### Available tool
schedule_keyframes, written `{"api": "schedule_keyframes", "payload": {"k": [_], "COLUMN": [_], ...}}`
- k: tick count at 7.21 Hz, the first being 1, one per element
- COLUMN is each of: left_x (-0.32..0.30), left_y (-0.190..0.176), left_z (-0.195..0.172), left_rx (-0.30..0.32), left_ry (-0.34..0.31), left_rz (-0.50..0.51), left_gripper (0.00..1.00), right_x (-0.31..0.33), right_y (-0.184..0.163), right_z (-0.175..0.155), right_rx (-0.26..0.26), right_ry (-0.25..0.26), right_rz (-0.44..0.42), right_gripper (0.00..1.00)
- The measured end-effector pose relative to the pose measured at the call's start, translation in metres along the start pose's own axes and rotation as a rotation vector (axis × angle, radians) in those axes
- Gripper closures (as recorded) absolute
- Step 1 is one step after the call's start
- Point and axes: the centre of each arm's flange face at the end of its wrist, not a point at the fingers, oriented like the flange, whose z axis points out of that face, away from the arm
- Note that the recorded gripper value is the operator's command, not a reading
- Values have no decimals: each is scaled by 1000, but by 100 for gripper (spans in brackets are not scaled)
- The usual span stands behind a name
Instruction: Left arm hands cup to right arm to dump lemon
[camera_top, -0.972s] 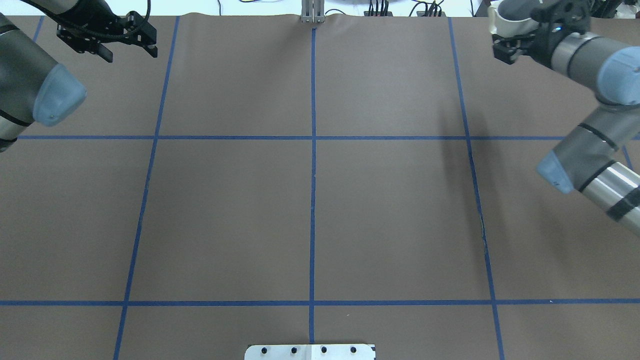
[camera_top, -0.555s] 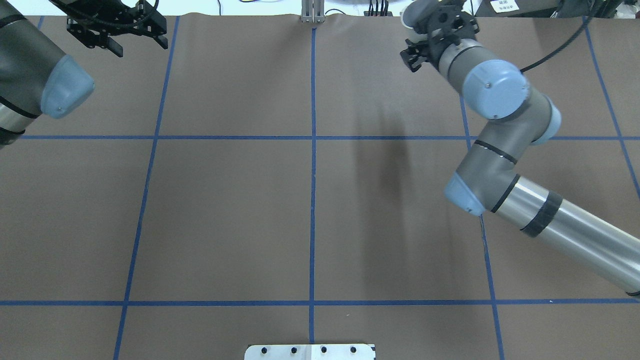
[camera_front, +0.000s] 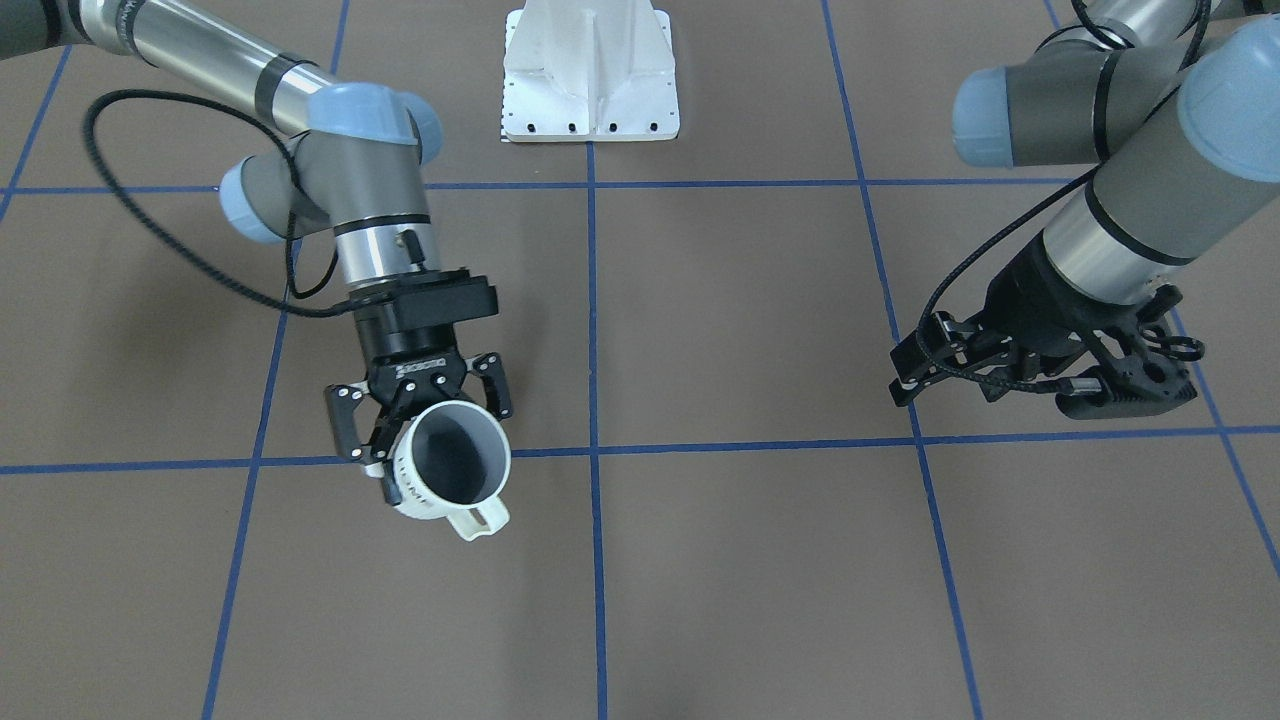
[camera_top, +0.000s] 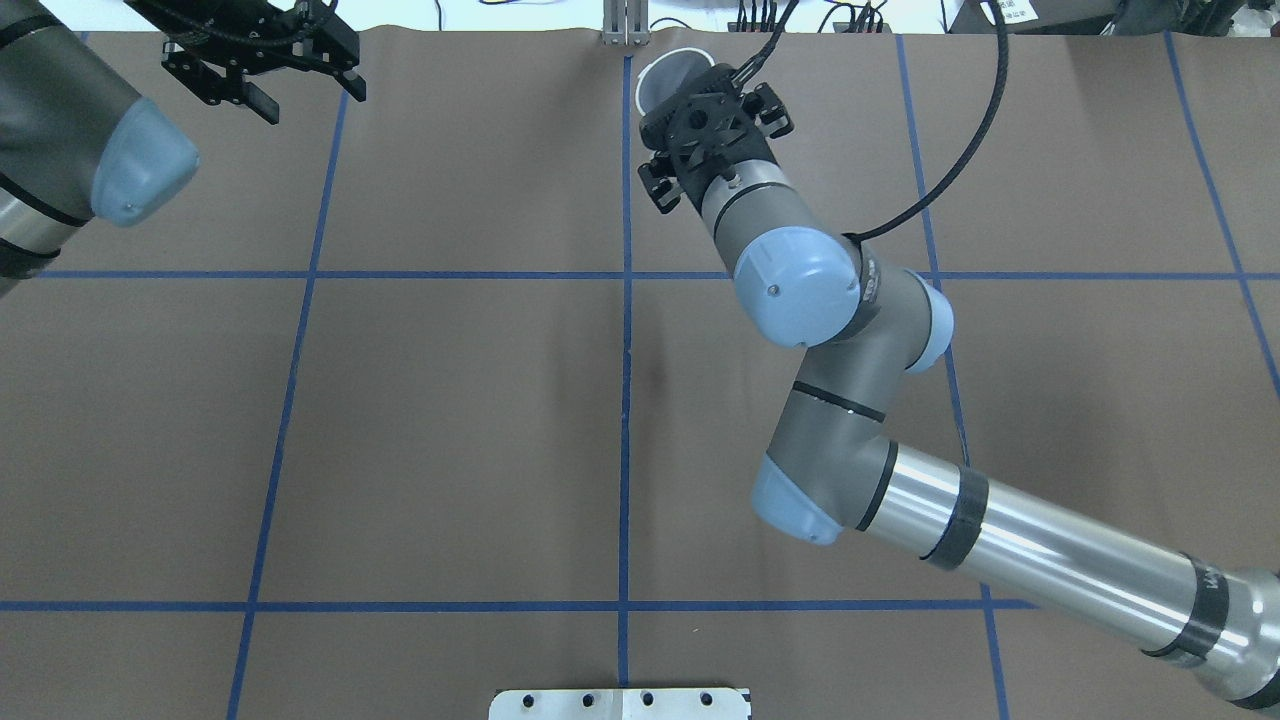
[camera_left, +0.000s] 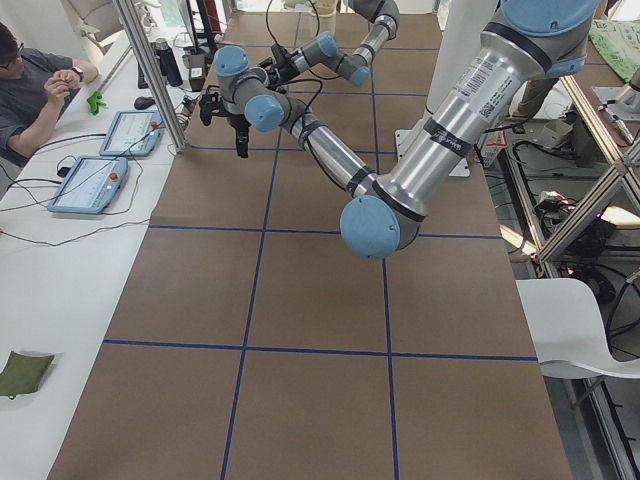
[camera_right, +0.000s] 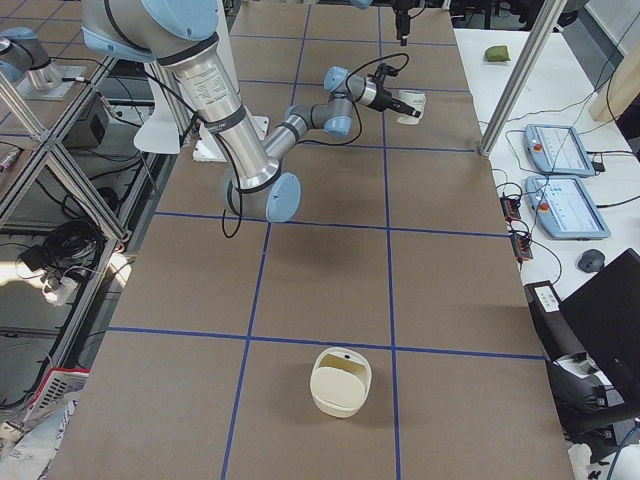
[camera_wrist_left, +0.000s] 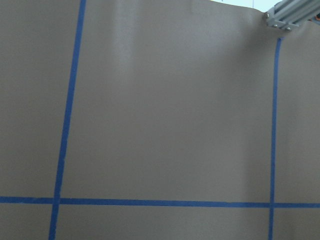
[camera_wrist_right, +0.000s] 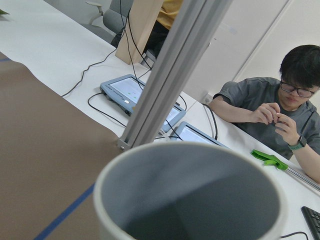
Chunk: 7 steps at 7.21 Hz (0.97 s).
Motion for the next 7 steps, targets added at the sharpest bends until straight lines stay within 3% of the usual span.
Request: {"api": "schedule_keyframes", "payload": {"k": [3,7], "left_x": [51,97], "left_y": [27,54], "left_z": [15,32], "left_rx": [-18,-65], "left_ry": [141,190], "left_rz": [-87,-80], "left_gripper": [0,2], "right_x": [-75,-87], "right_y": [-16,-16], "right_z": [-28,-32], "right_rx": [15,11], "right_ry": [23,31], "right_rz": [-17,-30], "right_gripper": [92,93]}}
